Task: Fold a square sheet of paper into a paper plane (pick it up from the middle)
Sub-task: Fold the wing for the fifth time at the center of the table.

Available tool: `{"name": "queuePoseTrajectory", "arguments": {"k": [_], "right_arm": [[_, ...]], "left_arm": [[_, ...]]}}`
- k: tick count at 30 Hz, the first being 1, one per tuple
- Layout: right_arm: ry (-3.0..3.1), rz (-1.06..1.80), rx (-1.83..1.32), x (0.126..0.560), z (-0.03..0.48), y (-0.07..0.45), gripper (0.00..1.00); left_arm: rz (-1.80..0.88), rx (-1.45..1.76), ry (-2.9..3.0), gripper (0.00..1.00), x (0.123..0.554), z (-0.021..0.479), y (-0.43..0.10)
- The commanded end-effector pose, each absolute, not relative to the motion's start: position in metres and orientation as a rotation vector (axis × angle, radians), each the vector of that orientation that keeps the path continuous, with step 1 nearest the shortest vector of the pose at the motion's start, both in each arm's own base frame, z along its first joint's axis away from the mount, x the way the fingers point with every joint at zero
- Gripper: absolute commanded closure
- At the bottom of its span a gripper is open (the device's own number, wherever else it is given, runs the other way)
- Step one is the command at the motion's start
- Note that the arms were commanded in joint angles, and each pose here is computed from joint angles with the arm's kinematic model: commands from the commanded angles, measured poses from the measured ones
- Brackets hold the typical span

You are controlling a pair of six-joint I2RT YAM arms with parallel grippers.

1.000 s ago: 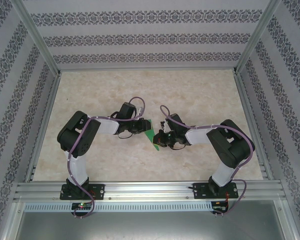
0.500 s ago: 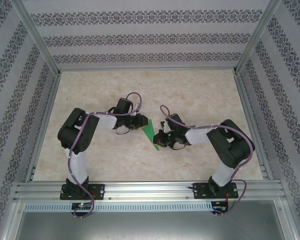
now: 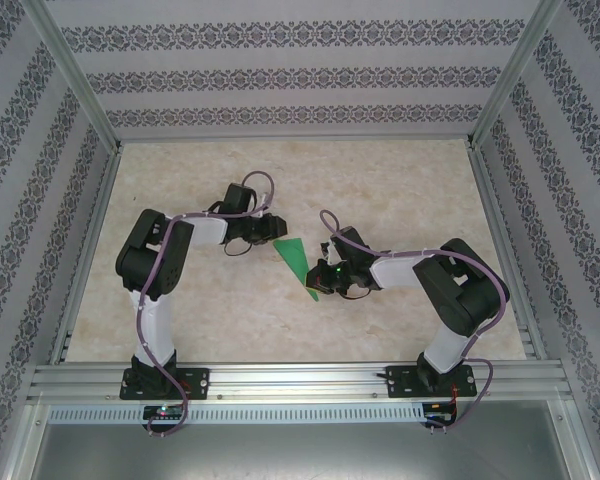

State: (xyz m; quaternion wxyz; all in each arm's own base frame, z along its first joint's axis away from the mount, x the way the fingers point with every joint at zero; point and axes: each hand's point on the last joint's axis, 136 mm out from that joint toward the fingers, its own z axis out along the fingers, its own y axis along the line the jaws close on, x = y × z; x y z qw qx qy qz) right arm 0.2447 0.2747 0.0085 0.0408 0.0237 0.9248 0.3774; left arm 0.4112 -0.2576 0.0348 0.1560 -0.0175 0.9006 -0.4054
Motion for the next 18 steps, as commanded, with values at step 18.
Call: {"name": "queuePoseTrajectory", "arguments": {"k": [18], "right_arm": [[3.097, 0.756, 0.262, 0.208, -0.053, 0.225, 1.00]], "left_arm": [[-1.208, -0.029, 2.561, 0.86, 0.347, 0.094, -0.272]]}}
